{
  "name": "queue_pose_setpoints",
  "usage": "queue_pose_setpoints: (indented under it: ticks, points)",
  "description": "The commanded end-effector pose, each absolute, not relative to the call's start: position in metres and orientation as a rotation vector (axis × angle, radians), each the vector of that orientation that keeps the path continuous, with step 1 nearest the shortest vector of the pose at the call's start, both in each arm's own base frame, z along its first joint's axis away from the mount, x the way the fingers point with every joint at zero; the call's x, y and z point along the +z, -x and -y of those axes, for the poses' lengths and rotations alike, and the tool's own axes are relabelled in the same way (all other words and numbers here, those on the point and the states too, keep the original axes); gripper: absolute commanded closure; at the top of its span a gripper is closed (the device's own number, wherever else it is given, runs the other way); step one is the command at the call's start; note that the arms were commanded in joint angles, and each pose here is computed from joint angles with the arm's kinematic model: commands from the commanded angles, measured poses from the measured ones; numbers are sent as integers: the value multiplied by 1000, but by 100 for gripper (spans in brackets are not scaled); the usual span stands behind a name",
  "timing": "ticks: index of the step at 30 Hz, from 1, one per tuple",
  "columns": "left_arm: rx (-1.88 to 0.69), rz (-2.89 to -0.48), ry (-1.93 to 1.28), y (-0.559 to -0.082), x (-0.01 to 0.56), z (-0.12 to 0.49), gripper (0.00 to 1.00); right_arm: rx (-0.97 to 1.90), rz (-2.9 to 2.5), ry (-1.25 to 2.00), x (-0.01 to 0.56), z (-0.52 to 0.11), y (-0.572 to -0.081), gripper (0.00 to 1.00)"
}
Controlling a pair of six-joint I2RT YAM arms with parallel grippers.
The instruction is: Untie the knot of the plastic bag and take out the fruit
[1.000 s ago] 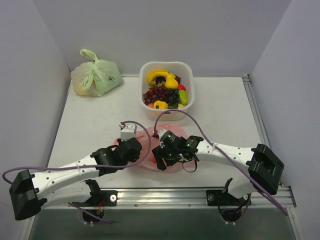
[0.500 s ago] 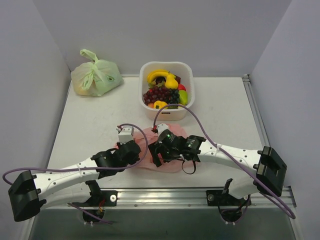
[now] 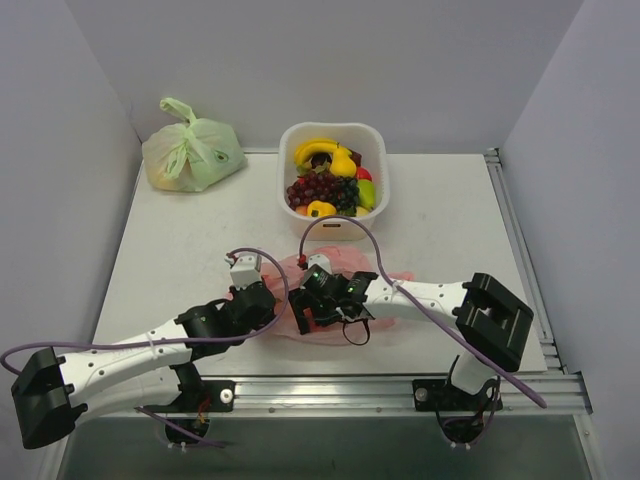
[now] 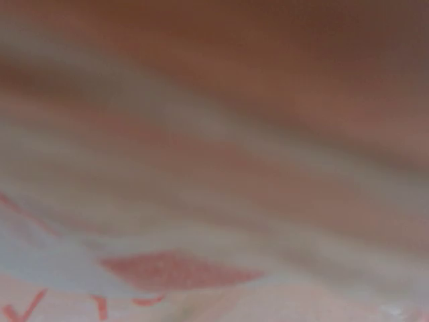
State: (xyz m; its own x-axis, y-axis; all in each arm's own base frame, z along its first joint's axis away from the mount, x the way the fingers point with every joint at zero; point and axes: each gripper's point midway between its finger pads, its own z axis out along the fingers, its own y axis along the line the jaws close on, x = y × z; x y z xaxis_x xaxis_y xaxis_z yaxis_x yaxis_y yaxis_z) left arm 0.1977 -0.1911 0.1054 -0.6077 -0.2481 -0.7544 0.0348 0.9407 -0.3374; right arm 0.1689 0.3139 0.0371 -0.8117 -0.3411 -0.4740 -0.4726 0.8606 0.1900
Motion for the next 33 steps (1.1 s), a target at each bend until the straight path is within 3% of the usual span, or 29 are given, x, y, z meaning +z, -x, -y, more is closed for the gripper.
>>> queue_pose_setpoints:
  ticks: [1, 3, 5, 6, 8, 9, 15, 20, 24, 27, 33]
  points:
    - [-457, -2150, 187, -204, 116, 197, 100, 430, -2608, 551, 50, -321, -176, 9]
    - [-460, -2150, 183, -205, 117, 197, 100, 420, -2615, 555, 49, -320, -176, 11]
    - [-459, -2149, 181, -206, 118, 198, 100, 415, -2606, 551, 51, -317, -176, 21]
    - [-454, -2144, 179, -208, 119, 196, 100, 421, -2576, 542, 59, -316, -179, 35]
    - [-452, -2141, 172, -211, 120, 196, 99, 428, -2549, 544, 66, -313, -180, 48]
    - [-447, -2137, 156, -213, 122, 196, 100, 448, -2518, 538, 77, -312, -181, 60]
    - [-392, -2154, 65, -230, 131, 190, 99, 506, -2349, 534, 130, -303, -190, 82]
    - [-321, -2151, -62, -240, 146, 184, 99, 582, -2098, 549, 192, -302, -203, 84]
    - [-278, -2124, -169, -249, 169, 180, 100, 595, -1892, 524, 250, -289, -218, 80]
    - [-241, -2099, -261, -254, 176, 178, 99, 504, -1818, 414, 277, -265, -250, 75]
    - [-202, -2115, -303, -253, 160, 172, 100, 373, -1773, 181, 302, -211, -324, 74]
